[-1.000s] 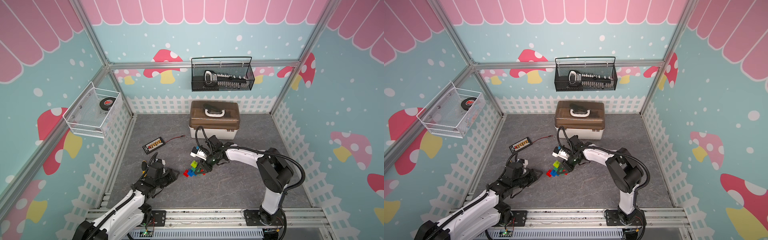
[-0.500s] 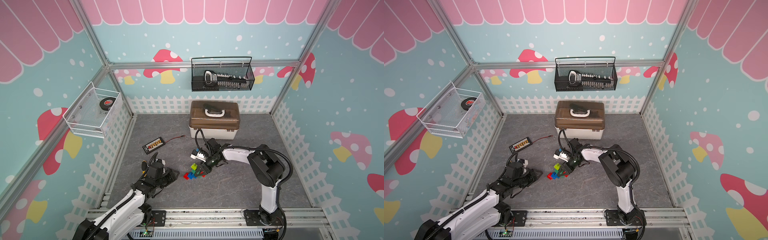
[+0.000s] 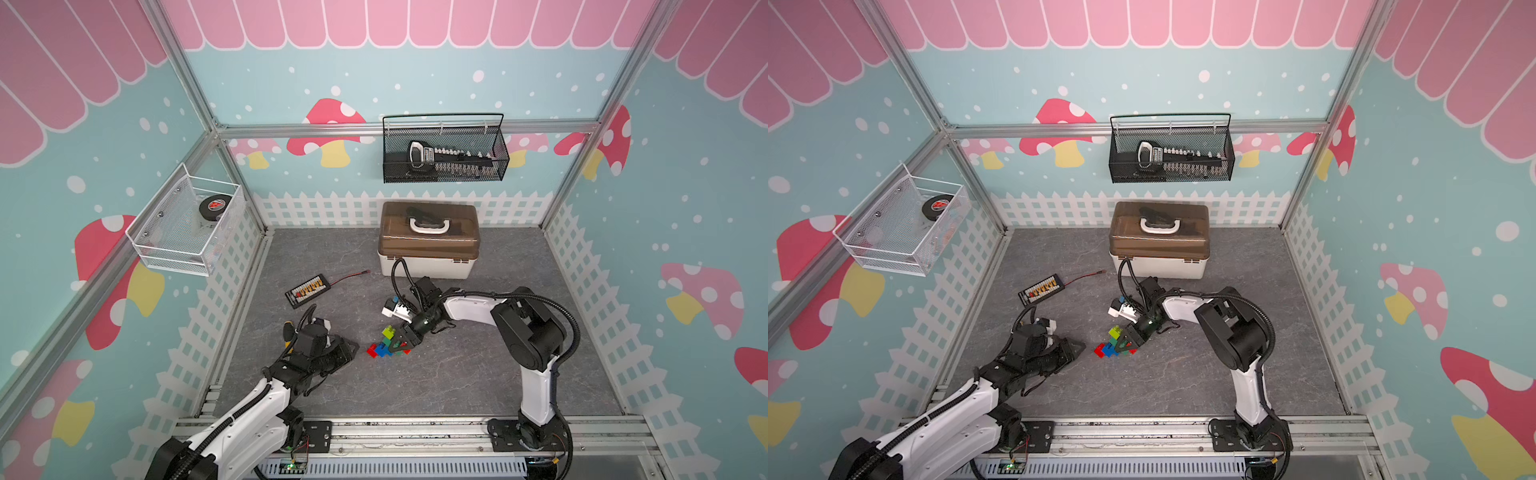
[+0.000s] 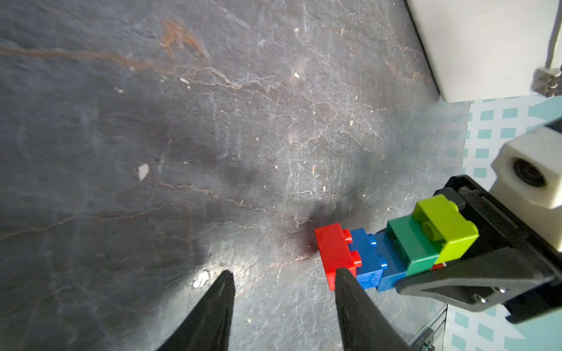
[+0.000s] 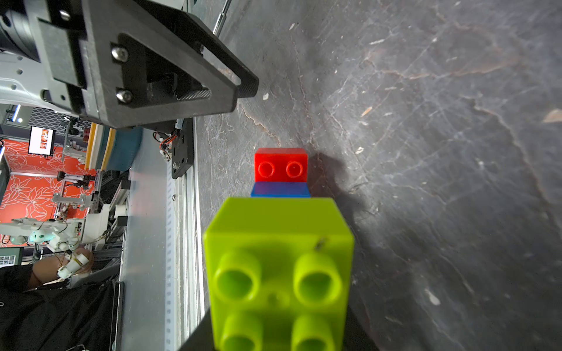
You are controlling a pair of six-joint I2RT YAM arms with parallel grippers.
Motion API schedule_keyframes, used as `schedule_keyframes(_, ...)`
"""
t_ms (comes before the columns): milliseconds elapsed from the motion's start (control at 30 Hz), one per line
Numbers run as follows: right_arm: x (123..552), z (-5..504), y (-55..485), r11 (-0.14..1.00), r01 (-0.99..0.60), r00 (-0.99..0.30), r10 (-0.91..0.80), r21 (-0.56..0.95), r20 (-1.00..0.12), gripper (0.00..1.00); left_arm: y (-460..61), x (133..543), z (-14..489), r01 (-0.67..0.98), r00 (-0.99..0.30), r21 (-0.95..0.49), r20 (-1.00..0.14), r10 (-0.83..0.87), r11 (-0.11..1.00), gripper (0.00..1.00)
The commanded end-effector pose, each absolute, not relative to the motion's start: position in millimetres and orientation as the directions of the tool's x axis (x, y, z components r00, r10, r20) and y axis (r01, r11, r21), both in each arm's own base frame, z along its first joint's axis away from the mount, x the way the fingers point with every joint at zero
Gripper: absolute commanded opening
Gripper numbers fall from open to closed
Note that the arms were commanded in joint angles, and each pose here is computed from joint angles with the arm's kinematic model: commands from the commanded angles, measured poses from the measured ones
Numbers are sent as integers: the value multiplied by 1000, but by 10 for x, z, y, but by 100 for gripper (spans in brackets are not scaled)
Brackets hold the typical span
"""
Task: Assemble the letter y with lego
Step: Place the lego brick at the center of the board.
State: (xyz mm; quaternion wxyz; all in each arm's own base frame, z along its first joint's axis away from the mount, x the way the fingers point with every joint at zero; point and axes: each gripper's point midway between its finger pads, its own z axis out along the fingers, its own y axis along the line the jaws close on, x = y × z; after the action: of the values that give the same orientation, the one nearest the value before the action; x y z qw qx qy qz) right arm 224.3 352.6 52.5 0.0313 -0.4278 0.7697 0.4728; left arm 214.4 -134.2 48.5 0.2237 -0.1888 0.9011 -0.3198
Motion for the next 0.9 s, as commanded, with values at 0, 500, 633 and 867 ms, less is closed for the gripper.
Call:
schedule_keyframes(0,2245,446,3503,187,-675,-640,-630,713,-441,39,-1353,2208,585,-172,-823,-669,-307,-479,723,54)
schedule_keyframes(500,2443,384,3398,261,-681,-667,-608,684,-431,44,-1350,2195,572,-173,-822,-670,-305,-480,722,54)
schedule_keyframes(633,2517,398,3362,276,-683,-673,-598,676,-435,46,-1354,2195,568,-172,-823,-672,-304,-480,721,54)
schedule_keyframes(867,2582,398,3323,296,-684,-680,-590,667,-435,50,-1365,2212,581,-170,-822,-675,-304,-481,718,54)
